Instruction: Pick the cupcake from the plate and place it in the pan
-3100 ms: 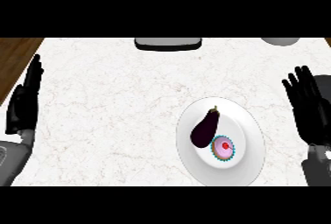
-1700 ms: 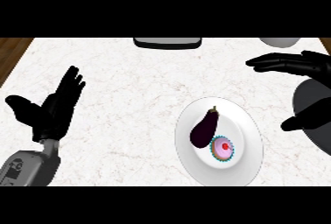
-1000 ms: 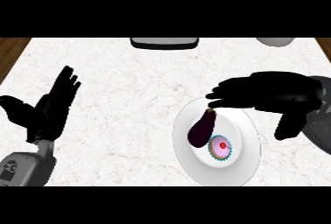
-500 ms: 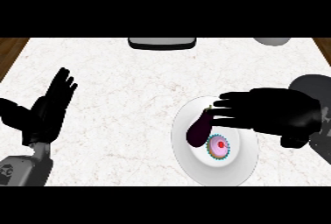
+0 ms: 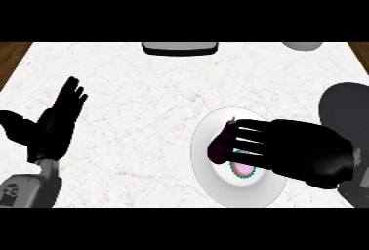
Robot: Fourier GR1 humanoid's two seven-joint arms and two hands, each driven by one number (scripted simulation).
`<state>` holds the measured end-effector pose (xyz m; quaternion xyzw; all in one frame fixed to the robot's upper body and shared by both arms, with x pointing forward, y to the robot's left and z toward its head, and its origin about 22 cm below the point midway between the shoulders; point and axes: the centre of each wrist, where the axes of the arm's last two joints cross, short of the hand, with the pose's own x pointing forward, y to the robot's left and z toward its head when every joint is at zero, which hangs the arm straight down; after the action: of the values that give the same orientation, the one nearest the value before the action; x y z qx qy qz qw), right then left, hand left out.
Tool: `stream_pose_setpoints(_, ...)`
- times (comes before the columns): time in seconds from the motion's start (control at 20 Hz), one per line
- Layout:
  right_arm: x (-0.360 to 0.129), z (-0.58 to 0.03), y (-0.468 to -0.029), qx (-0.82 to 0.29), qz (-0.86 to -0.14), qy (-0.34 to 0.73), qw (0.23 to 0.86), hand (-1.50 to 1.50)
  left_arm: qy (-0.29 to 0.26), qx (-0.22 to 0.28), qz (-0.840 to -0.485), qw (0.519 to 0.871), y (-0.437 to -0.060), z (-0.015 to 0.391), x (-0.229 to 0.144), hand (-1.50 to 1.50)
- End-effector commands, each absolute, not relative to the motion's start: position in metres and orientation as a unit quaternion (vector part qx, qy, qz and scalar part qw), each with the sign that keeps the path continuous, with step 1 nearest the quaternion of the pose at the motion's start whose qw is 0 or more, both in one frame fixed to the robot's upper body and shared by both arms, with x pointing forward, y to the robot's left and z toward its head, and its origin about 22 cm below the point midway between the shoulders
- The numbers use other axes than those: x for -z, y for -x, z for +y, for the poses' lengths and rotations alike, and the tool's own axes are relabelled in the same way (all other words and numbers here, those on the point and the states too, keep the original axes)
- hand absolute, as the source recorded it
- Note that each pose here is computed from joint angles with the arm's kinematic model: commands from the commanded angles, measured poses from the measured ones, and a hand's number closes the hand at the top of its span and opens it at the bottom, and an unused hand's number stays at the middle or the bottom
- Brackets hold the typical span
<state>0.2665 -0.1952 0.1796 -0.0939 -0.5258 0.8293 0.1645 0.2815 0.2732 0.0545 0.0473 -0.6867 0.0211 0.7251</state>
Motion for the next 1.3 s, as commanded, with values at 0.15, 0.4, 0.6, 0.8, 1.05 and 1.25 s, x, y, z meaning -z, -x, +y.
stream_pose_setpoints(0.15, -0.177, -0.184, -0.259, -0.845, -0.495, 0.106, 0.169, -1.50, -0.052, -0.025, -0.692, 0.719, -0.279, 0.274, -0.075, 0.00)
stream_pose_setpoints(0.4, -0.149, -0.183, -0.273, -0.843, -0.488, 0.134, 0.182, -1.50, -0.042, -0.022, -0.688, 0.724, -0.277, 0.256, -0.071, 0.00)
stream_pose_setpoints(0.6, -0.133, -0.154, -0.279, -0.841, -0.494, 0.123, 0.181, -1.50, -0.048, -0.018, -0.685, 0.727, -0.267, 0.275, -0.066, 0.00)
stream_pose_setpoints(0.8, -0.129, -0.161, -0.277, -0.853, -0.477, 0.124, 0.175, -1.50, -0.050, -0.015, -0.689, 0.723, -0.290, 0.267, -0.060, 0.00)
stream_pose_setpoints(1.05, -0.115, -0.143, -0.276, -0.855, -0.472, 0.119, 0.178, -1.50, -0.045, -0.022, -0.685, 0.727, -0.281, 0.254, -0.062, 0.00)
stream_pose_setpoints(1.25, -0.088, -0.146, -0.270, -0.851, -0.482, 0.103, 0.181, -1.50, -0.051, -0.019, -0.685, 0.726, -0.285, 0.264, -0.046, 0.00)
